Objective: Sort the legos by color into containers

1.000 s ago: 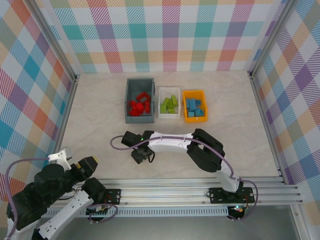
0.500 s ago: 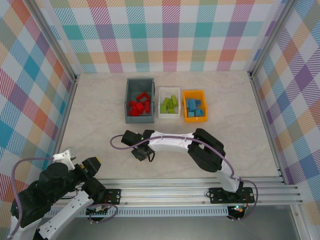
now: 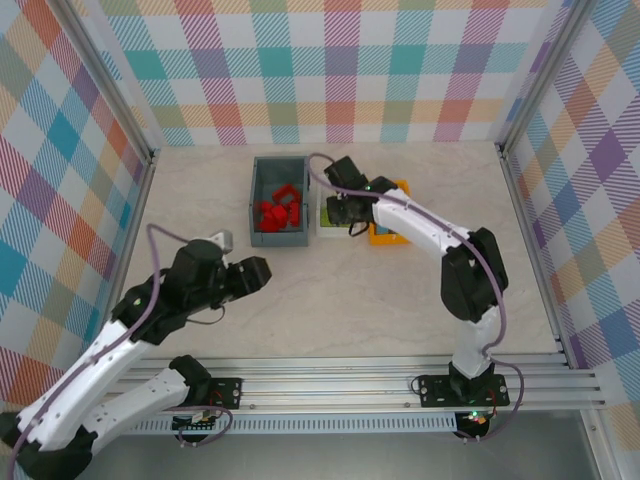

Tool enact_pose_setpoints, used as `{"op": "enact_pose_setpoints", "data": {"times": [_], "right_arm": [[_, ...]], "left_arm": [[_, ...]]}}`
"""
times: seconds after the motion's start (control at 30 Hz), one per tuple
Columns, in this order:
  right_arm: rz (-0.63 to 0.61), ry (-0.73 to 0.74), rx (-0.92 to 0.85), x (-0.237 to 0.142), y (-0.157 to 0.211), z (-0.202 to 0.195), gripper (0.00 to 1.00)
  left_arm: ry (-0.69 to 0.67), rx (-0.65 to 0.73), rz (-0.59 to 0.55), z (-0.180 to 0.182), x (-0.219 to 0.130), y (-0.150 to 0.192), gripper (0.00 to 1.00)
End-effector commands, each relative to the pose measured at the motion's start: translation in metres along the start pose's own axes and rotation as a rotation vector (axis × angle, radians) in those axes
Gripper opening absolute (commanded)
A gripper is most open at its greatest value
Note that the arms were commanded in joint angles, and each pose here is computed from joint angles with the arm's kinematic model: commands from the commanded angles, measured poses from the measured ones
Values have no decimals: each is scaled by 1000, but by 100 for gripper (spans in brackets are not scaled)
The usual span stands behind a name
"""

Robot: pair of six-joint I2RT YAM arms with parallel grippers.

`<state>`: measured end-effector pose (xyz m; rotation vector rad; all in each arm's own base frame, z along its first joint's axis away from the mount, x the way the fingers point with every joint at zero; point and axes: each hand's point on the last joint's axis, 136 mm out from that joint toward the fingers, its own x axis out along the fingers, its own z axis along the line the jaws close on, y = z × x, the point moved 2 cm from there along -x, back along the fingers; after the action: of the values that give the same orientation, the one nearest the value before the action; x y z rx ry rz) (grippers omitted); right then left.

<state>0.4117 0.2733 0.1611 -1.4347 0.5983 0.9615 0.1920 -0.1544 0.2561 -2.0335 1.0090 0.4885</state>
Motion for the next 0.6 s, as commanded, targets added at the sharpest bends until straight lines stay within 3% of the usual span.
{"op": "enact_pose_setpoints", "data": {"times": [0.0, 0.2, 0.33, 0.57], "right_arm": [[19, -32, 26, 20, -20, 4, 37], [44, -49, 78, 65, -52, -2, 38], [61, -50, 88, 86, -61, 0, 46], [13, -82, 63, 65, -78, 5, 65]], "left_arm": [[126, 51, -77, -40, 7, -27, 65], [103, 80, -96, -53, 36, -42, 65], [91, 107, -88, -61, 48, -49, 66], [69, 140, -103, -67, 47, -58, 66]]}}
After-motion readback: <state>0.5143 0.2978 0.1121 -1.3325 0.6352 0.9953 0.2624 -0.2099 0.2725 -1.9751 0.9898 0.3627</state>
